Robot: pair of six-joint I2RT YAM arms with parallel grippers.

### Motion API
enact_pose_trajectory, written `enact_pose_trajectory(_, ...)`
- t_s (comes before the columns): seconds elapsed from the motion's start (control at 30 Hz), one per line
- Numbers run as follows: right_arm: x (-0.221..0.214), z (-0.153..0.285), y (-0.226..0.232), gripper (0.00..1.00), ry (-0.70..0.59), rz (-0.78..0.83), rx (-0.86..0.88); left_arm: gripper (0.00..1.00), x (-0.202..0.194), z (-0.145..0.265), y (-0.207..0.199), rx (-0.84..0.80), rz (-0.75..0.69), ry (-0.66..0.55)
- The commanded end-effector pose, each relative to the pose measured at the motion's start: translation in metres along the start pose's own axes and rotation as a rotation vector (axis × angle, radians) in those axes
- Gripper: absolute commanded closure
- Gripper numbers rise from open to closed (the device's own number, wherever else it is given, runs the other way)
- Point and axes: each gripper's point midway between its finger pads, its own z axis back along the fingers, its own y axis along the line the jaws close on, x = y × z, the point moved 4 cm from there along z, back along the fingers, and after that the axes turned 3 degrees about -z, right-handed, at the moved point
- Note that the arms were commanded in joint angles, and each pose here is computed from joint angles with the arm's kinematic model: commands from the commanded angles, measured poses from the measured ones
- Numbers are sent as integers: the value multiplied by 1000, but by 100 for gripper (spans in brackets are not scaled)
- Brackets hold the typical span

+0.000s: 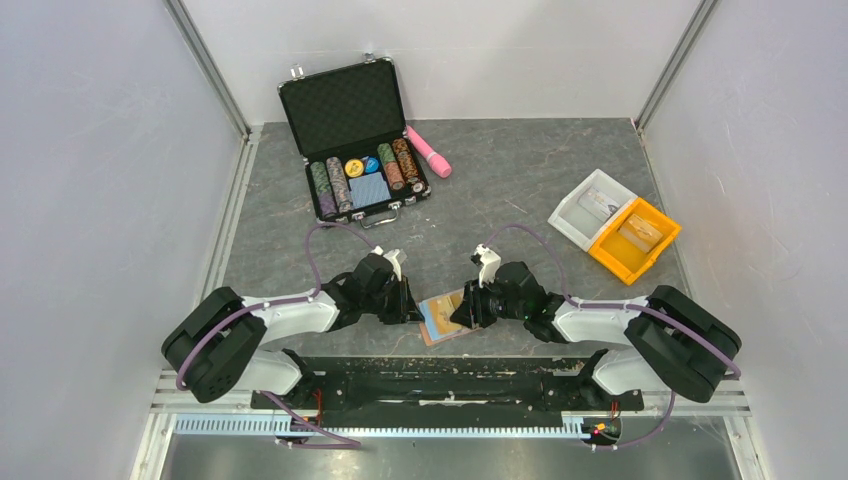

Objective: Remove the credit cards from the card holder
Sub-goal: Remove the credit card from the card holder.

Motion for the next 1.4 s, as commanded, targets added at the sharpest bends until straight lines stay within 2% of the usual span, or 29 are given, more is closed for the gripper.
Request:
enact_pose_trajectory(0.0, 4, -1, -1, 66, -20, 3, -3, 77, -5, -5, 13, 65, 7, 9)
enact_pose_trajectory(0.33, 4, 1, 9, 68, -26, -29, 76, 77, -5, -5, 13, 65, 8, 11)
enact_pose_trajectory(0.77, 6, 5, 6, 71, -56, -95, 96, 77, -4, -2, 12, 65, 15, 8)
enact_pose_trajectory(1.1, 9, 5, 3, 72, -59, -87, 76, 67, 25, 29, -27, -5, 10, -76)
enact_pose_trajectory(1.37, 12, 4, 4, 72, -66, -88, 77, 74, 26, 19, -32, -58, -3, -62)
